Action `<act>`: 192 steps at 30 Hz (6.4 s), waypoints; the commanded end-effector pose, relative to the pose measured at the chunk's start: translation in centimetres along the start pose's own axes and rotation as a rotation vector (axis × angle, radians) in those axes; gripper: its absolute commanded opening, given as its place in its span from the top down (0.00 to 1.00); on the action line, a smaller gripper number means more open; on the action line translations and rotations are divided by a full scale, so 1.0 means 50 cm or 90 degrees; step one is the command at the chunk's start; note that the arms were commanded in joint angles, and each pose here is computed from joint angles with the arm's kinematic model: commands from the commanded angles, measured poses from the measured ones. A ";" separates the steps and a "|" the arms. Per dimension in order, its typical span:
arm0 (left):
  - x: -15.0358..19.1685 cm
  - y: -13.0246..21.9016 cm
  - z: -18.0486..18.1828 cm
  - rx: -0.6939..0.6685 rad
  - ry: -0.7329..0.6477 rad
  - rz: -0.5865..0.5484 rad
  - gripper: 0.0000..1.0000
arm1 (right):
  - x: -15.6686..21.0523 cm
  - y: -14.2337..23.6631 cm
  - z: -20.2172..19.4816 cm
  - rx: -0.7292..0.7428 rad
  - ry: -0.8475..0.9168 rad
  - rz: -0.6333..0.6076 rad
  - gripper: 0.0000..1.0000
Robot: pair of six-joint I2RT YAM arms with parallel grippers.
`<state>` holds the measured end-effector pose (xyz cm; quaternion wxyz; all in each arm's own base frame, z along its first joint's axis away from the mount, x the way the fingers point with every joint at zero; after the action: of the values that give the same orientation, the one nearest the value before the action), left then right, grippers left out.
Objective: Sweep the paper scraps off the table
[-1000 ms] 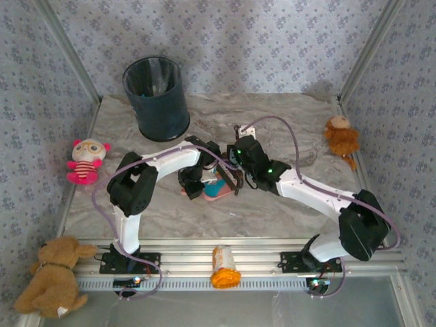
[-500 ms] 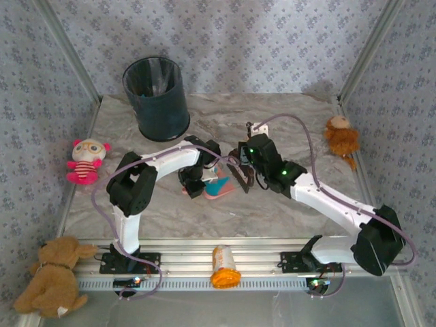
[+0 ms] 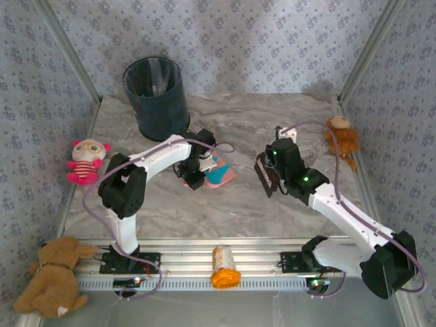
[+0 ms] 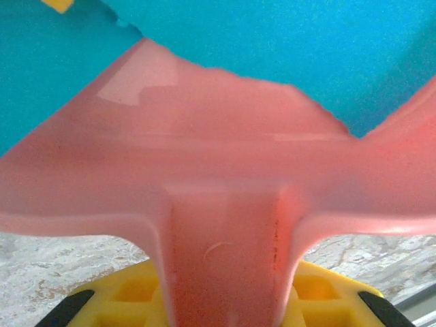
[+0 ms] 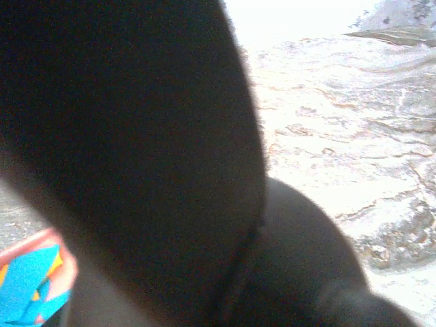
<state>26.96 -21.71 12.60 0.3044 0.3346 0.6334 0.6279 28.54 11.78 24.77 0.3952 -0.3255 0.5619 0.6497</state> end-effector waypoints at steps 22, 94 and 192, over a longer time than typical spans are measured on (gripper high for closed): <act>-0.127 0.331 0.062 0.069 0.131 -0.339 1.00 | -0.001 0.002 -0.012 -0.020 -0.004 -0.010 1.00; -0.124 0.575 0.406 0.624 0.637 -0.821 1.00 | -0.001 0.000 -0.011 -0.026 -0.015 -0.005 1.00; -0.035 0.427 0.218 -0.033 0.338 -0.459 1.00 | 0.029 0.011 -0.050 -0.054 -0.103 -0.004 1.00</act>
<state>37.83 -17.31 34.72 0.3218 -0.1217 0.7949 0.4997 27.30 9.65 22.43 0.4060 -0.2891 0.5218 0.6924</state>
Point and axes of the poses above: each hand's point on the last joint's axis, 136 mm out from that joint toward the fingers, its own y axis back along the fingers, its own z axis along the line the jaws close on, x = y × z, the point moved 5 cm from there along y, back along the fingers, and after that the axes turned 2 degrees about -y, right-handed, at the moved point
